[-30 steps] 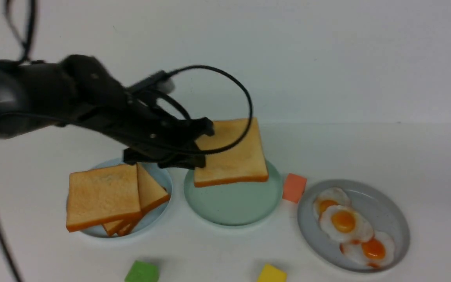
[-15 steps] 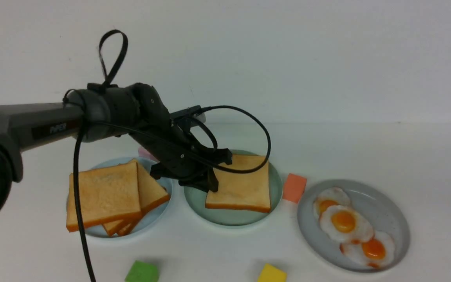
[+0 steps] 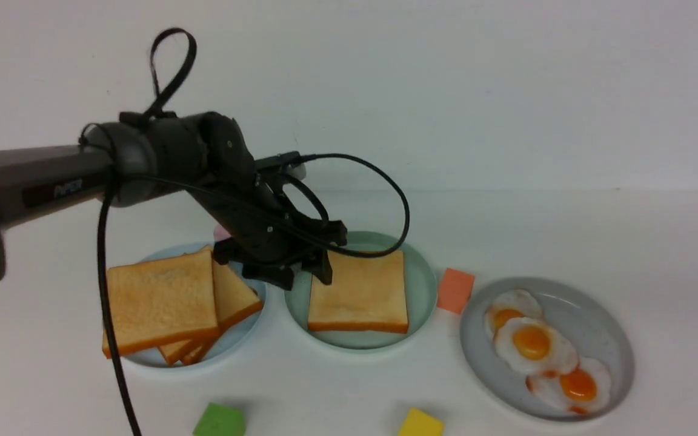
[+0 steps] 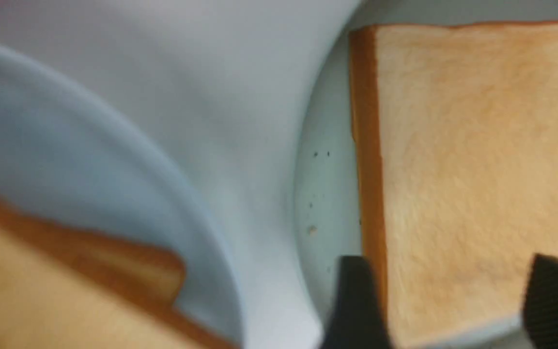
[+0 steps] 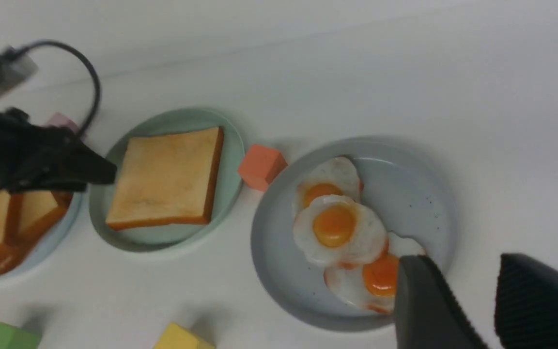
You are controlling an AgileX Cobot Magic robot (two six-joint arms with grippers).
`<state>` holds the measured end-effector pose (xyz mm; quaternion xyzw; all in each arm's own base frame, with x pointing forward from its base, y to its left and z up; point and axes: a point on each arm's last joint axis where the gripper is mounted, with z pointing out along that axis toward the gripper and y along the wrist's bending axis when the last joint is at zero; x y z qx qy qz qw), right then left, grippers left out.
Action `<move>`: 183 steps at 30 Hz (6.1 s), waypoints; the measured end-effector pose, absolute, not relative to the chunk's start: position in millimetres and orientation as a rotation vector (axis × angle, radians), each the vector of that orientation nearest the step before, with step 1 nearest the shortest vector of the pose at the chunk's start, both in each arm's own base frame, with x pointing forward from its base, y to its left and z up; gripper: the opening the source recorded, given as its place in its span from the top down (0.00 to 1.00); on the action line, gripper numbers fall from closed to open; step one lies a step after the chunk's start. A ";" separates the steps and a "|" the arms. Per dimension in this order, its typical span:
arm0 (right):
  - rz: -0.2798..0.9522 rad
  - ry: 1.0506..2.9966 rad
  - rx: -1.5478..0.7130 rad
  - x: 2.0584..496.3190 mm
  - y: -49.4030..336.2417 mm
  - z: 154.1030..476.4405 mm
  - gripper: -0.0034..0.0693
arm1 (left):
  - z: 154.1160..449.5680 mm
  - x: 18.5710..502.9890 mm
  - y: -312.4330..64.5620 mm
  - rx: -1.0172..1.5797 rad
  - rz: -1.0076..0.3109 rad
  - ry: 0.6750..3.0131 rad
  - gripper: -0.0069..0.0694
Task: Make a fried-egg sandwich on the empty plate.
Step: Use the left arm to put a slice of bread into the empty plate in the middle, then use the right arm to grab a fried egg
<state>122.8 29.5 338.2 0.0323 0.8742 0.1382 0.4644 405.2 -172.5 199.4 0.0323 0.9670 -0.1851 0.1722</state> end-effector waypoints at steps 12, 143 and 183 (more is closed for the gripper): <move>0.263 2.641 -0.116 205.6 53.5 319.3 0.48 | 317.6 340.8 -153.5 0.256 -0.571 2.692 0.21; 0.956 2.823 -0.230 369.5 4.8 140.2 0.53 | 336.2 222.3 -128.0 0.589 -0.782 2.617 0.84; 1.153 2.741 -0.371 371.1 19.8 155.0 0.85 | 334.9 223.3 -125.9 0.602 -0.737 2.620 0.79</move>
